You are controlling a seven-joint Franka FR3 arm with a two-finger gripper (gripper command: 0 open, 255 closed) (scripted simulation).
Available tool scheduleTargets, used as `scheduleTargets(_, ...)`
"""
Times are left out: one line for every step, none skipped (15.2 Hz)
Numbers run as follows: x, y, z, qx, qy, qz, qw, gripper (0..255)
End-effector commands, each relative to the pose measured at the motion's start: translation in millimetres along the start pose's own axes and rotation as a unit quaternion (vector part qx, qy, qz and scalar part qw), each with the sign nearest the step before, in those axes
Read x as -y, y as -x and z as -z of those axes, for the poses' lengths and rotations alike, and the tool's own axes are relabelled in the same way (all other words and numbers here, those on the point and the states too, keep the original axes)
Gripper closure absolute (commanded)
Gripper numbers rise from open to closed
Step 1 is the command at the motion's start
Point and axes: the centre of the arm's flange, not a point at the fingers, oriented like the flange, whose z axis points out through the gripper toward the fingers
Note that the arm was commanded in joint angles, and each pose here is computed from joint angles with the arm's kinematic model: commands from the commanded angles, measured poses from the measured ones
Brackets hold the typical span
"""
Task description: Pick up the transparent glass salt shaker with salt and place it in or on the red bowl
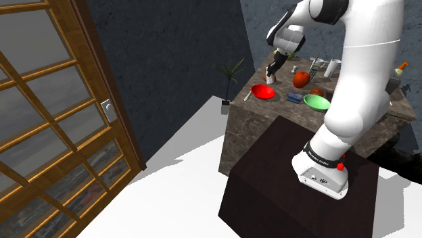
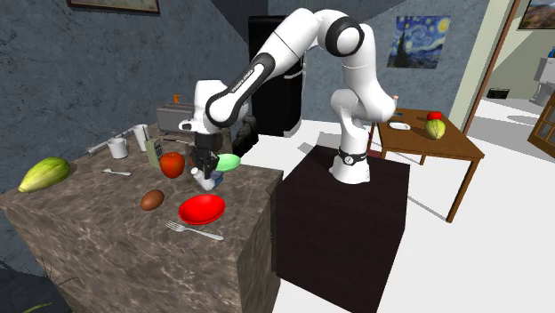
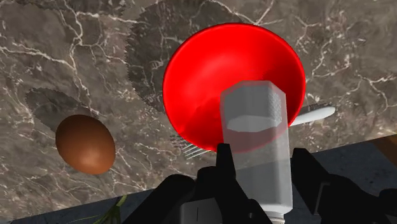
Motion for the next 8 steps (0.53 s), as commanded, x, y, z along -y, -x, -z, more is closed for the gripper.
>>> scheduleTargets(-13, -14, -7, 0.000, -0.001, 0.001, 1.0000, 255)
scheduleTargets(-13, -13, -12, 0.000, -0.001, 0.001, 1.0000, 255)
scheduleTargets(-13, -12, -17, 0.000, -0.001, 0.001, 1.0000, 255)
scheduleTargets(-12, -11, -22, 0.000, -0.001, 0.001, 1.0000, 255)
scheduleTargets(-12, -9, -27, 0.000, -0.001, 0.001, 1.0000, 255)
scheduleTargets(-12, -8, -33, 0.000, -0.001, 0.001, 1.0000, 255)
scheduleTargets(-12, -7, -38, 0.000, -0.001, 0.001, 1.0000, 255)
scheduleTargets(-12, -6, -43, 0.000, -0.001, 0.001, 1.0000, 255)
